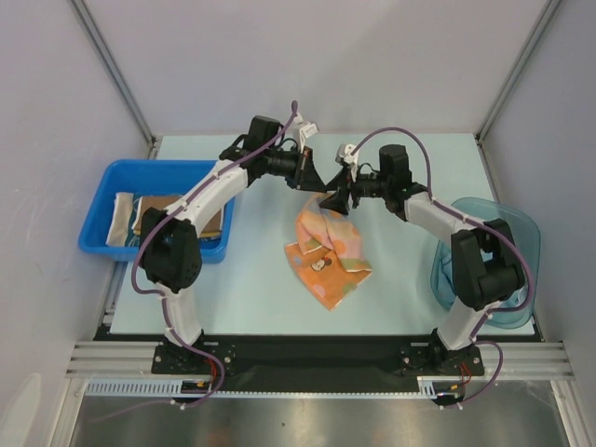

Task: Fold and stack the towels
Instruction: Flatten out the crumpled towel

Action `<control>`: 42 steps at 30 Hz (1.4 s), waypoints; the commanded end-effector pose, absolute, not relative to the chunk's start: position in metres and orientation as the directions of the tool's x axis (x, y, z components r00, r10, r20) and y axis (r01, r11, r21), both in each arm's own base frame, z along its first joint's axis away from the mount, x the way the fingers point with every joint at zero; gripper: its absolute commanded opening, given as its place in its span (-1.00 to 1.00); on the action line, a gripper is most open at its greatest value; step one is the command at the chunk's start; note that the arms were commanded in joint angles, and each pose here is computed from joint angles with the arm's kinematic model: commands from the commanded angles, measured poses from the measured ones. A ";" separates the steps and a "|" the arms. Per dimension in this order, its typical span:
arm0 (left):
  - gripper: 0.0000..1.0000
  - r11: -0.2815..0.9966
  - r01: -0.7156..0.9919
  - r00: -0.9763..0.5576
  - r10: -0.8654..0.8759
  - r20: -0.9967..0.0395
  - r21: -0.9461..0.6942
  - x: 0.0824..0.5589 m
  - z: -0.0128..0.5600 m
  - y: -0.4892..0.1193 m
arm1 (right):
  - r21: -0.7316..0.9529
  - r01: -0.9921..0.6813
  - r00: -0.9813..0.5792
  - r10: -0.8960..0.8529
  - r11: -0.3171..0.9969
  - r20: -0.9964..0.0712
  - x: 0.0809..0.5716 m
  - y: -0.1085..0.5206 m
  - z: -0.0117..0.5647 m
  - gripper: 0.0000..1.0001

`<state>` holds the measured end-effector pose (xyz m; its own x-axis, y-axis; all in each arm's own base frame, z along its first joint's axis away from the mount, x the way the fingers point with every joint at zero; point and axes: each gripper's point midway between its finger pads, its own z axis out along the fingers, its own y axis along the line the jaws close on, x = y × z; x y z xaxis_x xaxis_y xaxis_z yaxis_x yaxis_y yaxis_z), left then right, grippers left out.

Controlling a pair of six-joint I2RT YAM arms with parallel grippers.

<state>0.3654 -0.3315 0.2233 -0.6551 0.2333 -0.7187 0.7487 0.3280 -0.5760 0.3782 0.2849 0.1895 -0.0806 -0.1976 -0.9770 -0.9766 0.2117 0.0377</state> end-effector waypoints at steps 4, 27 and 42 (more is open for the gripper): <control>-0.99 0.283 0.813 -0.576 0.273 -0.770 -0.509 0.365 0.240 -0.335 | -0.120 -0.954 0.051 -0.245 0.275 -0.968 0.386 0.265 0.216 0.34; -0.03 0.545 0.724 -0.597 0.186 -0.780 -0.424 0.418 0.250 -0.309 | 0.098 -0.961 -0.139 -0.142 0.259 -0.980 0.394 0.278 0.212 -1.00; 0.07 0.633 0.627 -0.660 0.122 -0.742 -0.454 0.378 0.168 -0.278 | 0.316 -0.794 -0.400 -0.054 0.520 -0.915 0.446 0.227 0.178 -1.00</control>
<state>0.3900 -0.2528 0.1732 -0.6957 0.1065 -0.7104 0.5578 0.7031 -0.4409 0.4324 0.2235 0.1606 -0.4351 -0.0843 -0.8964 -0.7866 0.5200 0.3329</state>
